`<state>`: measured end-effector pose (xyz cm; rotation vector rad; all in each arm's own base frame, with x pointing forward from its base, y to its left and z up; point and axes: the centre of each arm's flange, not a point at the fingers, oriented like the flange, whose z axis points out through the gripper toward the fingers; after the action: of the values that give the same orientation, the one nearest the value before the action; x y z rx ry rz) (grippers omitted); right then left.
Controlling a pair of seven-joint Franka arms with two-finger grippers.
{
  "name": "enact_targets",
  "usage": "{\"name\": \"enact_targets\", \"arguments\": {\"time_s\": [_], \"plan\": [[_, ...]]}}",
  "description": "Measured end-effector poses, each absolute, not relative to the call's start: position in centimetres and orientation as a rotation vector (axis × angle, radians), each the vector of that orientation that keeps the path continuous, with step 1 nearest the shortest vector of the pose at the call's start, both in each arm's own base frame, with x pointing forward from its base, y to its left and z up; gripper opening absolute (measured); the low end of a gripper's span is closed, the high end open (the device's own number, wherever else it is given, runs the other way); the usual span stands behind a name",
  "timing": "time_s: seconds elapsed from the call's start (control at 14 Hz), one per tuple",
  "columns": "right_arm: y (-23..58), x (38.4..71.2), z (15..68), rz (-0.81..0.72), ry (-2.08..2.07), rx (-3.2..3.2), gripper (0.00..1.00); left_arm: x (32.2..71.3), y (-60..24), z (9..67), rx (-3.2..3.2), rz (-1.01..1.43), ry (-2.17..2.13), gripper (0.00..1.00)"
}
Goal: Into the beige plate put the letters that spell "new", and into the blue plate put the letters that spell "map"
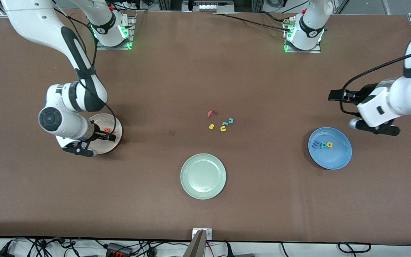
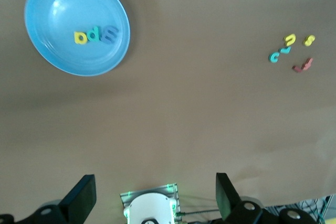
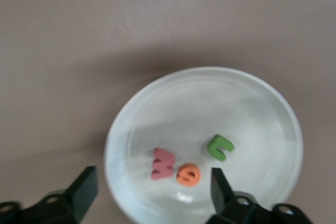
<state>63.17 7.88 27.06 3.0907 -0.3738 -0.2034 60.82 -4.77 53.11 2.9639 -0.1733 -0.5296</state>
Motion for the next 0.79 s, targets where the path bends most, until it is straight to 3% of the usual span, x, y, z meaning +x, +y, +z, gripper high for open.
{"name": "enact_targets", "arguments": {"time_s": [0.29,0.57,0.79], "plan": [[7.2,66.0,36.1,-0.218,-0.396,3.09,1.0,60.6,-5.6,53.6,3.018,-0.406,-0.162,1.0],[4.8,67.5,42.0,-0.178,-0.372,3.107,1.0,59.9,-6.2,56.5,3.067,-0.071,-0.147,1.0],[2.2,67.7,47.2,-0.154,-0.314,3.115,1.0,58.3,-6.8,57.7,3.074,0.04,-0.159,1.0]]}}
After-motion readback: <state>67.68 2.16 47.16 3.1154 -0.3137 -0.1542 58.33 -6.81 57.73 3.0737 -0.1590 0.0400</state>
